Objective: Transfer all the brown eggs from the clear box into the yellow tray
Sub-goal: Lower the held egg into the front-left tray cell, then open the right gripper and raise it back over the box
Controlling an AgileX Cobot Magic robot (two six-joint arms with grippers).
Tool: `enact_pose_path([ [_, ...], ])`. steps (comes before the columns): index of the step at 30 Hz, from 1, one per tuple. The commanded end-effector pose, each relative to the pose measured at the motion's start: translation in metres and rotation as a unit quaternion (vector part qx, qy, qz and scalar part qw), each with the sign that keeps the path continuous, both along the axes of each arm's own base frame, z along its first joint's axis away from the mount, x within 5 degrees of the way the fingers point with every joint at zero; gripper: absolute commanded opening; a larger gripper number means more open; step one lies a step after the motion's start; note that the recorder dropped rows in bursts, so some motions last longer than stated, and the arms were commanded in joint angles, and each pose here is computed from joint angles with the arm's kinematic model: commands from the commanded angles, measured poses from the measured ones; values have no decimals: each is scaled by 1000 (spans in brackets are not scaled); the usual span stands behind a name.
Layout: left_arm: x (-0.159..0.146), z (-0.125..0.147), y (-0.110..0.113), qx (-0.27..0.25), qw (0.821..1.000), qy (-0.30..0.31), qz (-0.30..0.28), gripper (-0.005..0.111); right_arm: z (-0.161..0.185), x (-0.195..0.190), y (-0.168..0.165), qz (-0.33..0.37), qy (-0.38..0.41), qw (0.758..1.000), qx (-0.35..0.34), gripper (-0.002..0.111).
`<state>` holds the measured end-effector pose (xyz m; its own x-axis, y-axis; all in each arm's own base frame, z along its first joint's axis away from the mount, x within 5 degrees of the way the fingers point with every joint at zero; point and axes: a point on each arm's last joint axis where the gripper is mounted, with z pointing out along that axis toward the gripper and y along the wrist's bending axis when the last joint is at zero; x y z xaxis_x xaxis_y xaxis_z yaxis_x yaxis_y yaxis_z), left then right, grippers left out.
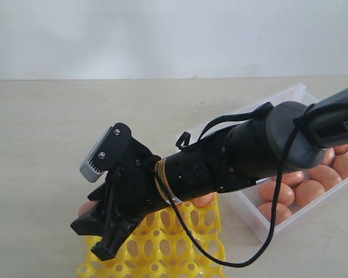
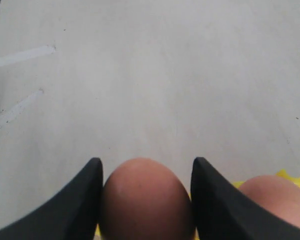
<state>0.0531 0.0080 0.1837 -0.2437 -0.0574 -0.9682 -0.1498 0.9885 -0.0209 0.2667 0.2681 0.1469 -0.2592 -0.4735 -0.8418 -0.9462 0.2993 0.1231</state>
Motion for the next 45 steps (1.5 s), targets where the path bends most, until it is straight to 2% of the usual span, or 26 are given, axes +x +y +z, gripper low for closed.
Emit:
enact_pose_path([
  [1, 0, -1, -1, 2, 1000, -1, -5, 4, -1, 1, 0, 7, -15, 1000, -9, 0],
  [17, 0, -1, -1, 2, 1000, -1, -5, 4, -9, 3, -1, 0, -20, 999, -28, 0],
  [24, 0, -1, -1, 2, 1000, -1, -5, 4, -9, 3, -1, 23, -54, 998, -37, 0],
  [26, 0, -1, -1, 2, 1000, -1, -5, 4, -9, 3, -1, 24, -55, 998, -37, 4],
  [31, 0, -1, -1, 2, 1000, -1, -5, 4, -9, 3, -1, 25, -58, 997, -37, 32],
  [34, 0, -1, -1, 2, 1000, -1, -5, 4, -9, 3, -1, 25, -58, 997, -37, 42],
  [45, 0, -1, -1, 2, 1000, -1, -5, 4, -9, 3, -1, 24, -56, 997, -37, 45],
])
